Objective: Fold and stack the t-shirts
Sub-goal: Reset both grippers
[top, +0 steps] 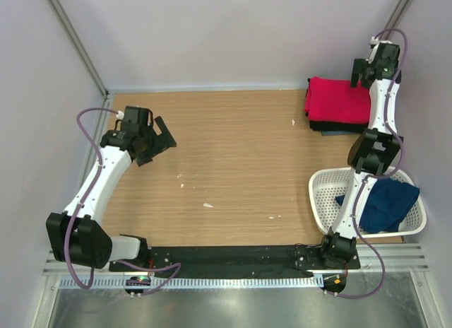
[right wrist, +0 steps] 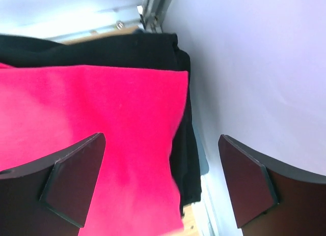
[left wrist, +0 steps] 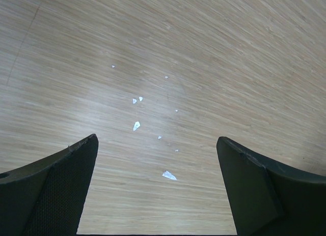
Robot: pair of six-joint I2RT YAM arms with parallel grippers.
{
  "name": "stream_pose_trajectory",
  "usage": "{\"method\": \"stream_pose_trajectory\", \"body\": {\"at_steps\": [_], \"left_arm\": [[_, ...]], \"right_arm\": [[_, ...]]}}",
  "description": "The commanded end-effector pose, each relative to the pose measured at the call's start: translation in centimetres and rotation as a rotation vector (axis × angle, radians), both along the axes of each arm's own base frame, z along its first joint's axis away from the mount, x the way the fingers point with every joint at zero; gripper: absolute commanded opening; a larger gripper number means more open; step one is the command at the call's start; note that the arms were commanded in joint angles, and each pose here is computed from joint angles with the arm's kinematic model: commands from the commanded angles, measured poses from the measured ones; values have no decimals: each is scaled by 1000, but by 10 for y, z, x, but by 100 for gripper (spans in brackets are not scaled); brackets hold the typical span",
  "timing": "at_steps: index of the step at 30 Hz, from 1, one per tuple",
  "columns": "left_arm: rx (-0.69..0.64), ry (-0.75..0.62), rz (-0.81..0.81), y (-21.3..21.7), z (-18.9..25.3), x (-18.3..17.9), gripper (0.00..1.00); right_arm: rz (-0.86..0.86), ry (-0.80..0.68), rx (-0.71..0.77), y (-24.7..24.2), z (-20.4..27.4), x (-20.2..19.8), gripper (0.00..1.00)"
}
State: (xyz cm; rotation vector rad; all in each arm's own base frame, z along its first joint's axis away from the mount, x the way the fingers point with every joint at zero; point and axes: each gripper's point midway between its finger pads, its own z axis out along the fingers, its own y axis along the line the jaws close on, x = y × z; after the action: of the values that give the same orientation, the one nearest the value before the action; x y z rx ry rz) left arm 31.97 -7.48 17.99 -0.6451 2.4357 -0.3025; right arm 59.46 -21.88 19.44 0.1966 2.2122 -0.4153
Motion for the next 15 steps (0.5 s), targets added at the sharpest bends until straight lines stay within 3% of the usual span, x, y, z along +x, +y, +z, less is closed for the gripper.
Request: {"method": "stream_pose_trajectory", "body": {"at_steps": [1, 2, 3, 5, 7, 8, 10, 11, 13, 15], "left_arm": [[-12, -103, -44, -4, 32, 12, 100], [-12, -112, -54, -4, 35, 14, 100], [2, -129, -73, -4, 41, 16, 100], [12, -177, -91, -4, 56, 21, 100], [27, -233, -111, -3, 71, 24, 100], [30, -252, -116, -3, 76, 24, 100], [13, -298, -148, -8, 87, 21, 100], [11, -312, -152, -8, 89, 21, 100], [4, -332, -167, -10, 91, 16, 100], [2, -346, -167, -8, 88, 9, 100]], "right_arm": [[24, -317, -13, 25, 165, -28, 100], [41, -311, 16, 34, 166, -34, 99], [54, -382, 40, 48, 204, -55, 100], [118, -380, 122, 71, 202, -70, 99], [161, -492, 163, 96, 246, -105, 100], [137, -454, 227, 101, 220, -112, 100], [143, -539, 258, 117, 246, -146, 100], [126, -480, 296, 120, 213, -152, 100], [106, -514, 315, 128, 218, -181, 100], [69, -456, 366, 134, 184, -199, 100]]}}
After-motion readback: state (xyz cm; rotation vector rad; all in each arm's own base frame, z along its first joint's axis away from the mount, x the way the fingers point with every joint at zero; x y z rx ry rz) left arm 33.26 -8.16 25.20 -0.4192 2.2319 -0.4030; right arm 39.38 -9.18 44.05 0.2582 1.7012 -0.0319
